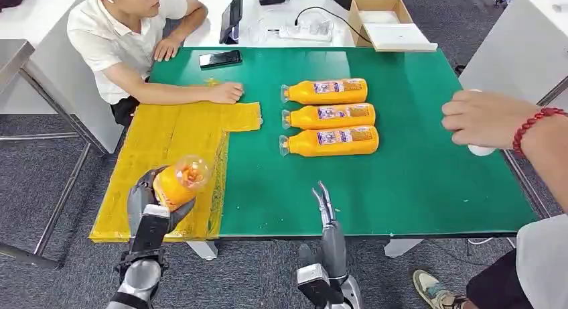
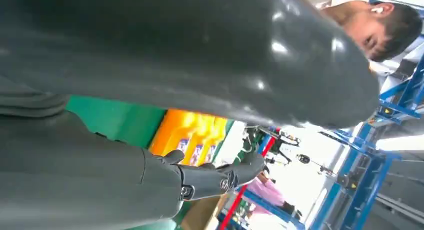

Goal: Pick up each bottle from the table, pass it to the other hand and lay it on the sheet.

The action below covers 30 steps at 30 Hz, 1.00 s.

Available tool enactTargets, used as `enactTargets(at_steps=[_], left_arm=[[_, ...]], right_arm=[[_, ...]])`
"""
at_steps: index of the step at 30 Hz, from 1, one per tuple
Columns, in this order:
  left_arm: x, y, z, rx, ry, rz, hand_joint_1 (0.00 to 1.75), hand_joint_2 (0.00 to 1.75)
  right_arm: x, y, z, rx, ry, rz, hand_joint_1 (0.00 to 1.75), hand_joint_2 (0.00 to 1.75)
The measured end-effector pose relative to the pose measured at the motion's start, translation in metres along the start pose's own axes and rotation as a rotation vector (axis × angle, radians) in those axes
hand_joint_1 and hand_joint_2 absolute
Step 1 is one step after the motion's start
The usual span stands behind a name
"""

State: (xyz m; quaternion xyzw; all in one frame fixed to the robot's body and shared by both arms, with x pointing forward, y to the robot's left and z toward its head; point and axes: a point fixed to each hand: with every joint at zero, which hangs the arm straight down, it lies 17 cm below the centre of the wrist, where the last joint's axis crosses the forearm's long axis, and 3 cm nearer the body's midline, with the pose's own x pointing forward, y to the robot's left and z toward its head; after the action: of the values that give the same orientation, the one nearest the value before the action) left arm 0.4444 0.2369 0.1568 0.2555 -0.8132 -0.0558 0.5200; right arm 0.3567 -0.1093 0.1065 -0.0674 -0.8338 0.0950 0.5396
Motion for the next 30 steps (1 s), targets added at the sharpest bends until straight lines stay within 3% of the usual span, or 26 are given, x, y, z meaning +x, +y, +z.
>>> enactTargets(at_steps=[4, 8, 14, 18, 19, 20, 30], left_arm=[[0.005, -0.033, -0.029, -0.085, -0.049, -0.164, 1.75, 1.75], [-0.029, -0.079, -0.043, -0.273, -0.028, -0.432, 1.75, 1.75], [-0.101, -0.104, -0.022, -0.535, 0.109, -0.654, 1.75, 1.75], [-0.119, -0.102, -0.022, -0.589, 0.167, -0.686, 1.75, 1.75], [-0.122, -0.103, -0.022, -0.602, 0.178, -0.686, 1.31, 1.75], [-0.125, -0.104, -0.021, -0.619, 0.191, -0.684, 0.05, 1.75], [-0.132, -0.123, -0.007, -0.779, 0.263, -0.571, 0.0, 1.75]], right_arm=[[0.0, 0.008, -0.002, -0.003, 0.02, -0.052, 0.0, 0.0], [0.002, 0.026, -0.005, 0.038, 0.024, -0.087, 0.0, 0.0], [0.002, 0.048, -0.005, 0.082, 0.033, -0.103, 0.0, 0.0], [-0.002, 0.056, 0.001, 0.101, 0.052, -0.113, 0.0, 0.0], [-0.003, 0.057, 0.003, 0.105, 0.056, -0.112, 0.0, 0.0], [-0.005, 0.059, 0.004, 0.109, 0.061, -0.113, 0.0, 0.0], [-0.014, 0.066, 0.012, 0.13, 0.09, -0.106, 0.0, 0.0]])
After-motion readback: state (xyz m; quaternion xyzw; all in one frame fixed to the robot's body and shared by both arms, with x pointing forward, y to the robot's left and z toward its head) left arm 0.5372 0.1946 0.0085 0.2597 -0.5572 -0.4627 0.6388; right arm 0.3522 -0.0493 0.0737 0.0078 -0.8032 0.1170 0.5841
